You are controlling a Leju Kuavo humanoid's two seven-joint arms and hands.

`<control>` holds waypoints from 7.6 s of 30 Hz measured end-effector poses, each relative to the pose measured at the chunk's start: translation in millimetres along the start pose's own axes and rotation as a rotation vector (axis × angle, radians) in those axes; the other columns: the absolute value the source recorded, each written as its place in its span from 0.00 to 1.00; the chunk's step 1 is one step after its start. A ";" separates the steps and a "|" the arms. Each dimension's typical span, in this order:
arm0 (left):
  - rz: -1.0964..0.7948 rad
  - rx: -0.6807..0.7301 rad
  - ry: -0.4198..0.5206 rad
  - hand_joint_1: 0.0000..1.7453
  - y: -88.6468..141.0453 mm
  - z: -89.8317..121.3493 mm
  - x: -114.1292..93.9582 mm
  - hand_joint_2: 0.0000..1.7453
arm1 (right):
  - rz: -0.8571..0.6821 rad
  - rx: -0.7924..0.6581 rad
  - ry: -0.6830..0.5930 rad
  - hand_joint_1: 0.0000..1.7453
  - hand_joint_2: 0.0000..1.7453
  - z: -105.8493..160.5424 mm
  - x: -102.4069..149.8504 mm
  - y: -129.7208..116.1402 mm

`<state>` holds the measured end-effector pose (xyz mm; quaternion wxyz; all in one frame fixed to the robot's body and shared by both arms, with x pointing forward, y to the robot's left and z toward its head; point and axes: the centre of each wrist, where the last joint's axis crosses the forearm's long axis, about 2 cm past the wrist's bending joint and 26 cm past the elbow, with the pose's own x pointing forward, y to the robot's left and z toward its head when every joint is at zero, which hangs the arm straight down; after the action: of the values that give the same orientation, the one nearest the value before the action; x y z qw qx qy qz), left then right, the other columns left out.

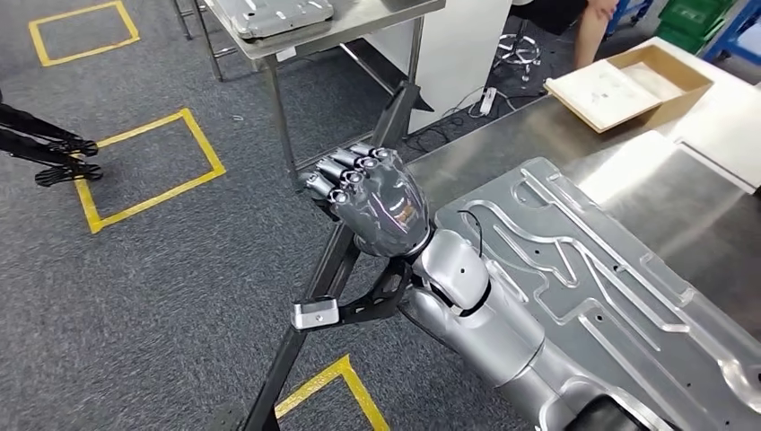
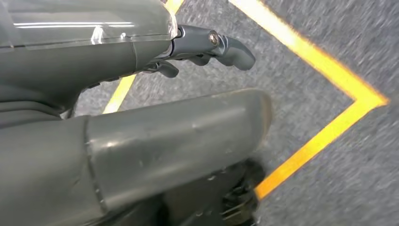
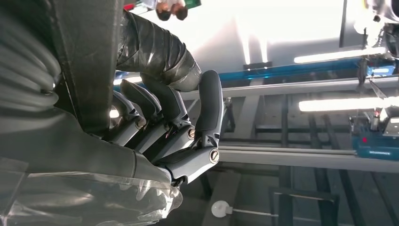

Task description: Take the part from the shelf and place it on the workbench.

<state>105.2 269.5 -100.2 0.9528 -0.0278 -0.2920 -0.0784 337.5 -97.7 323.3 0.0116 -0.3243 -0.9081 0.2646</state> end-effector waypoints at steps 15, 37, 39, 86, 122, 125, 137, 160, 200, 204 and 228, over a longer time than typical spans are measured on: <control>-0.007 -0.066 -0.020 0.00 -3.3 2.3 -6.0 0.00 | 0.054 -0.011 -0.020 1.00 1.00 0.4 -5.8 -2.8; -0.021 -0.110 -0.003 0.00 -8.2 5.0 -12.6 0.00 | 0.302 0.005 0.053 1.00 1.00 -11.4 -95.6 -40.0; -0.022 -0.113 -0.004 0.00 -9.0 4.8 -12.1 0.00 | 0.312 0.005 0.061 1.00 1.00 -11.3 -99.1 -41.6; -0.081 -0.067 -0.075 0.00 -5.6 4.5 -11.6 0.75 | 0.021 0.085 0.904 0.00 1.00 79.8 -222.9 -55.2; -0.075 -0.058 -0.100 0.00 -5.4 2.7 -7.1 0.00 | -0.063 0.193 0.962 0.00 1.00 84.0 -231.2 -53.4; -0.075 -0.057 -0.102 0.00 -5.3 2.4 -6.2 0.00 | -0.061 0.195 0.962 0.00 1.00 83.9 -232.2 -53.9; -0.074 -0.059 -0.103 0.00 -6.2 2.2 -5.8 0.00 | -0.063 0.202 0.964 0.00 1.00 82.9 -233.4 -54.0; -0.078 -0.085 -0.122 0.00 -4.1 1.6 -4.4 0.00 | -0.575 1.171 1.035 0.00 0.75 10.3 -288.1 -87.4; -0.091 -0.063 -0.106 0.00 -19.9 3.1 -7.4 0.00 | -0.200 0.010 0.416 0.00 0.00 72.4 -104.9 -23.2; -0.091 -0.064 -0.101 0.00 -20.3 3.5 -8.3 0.00 | -0.208 0.009 0.421 0.00 0.00 78.6 -98.2 -23.2; -0.090 -0.074 -0.104 0.00 -27.3 2.8 -5.7 0.00 | -0.183 -0.033 0.383 0.00 0.00 77.2 -85.1 -34.2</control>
<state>94.5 243.6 -100.9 0.9303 -0.0537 -0.3389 -0.1300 369.9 -207.2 286.4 0.2025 -0.2852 -0.9191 0.1813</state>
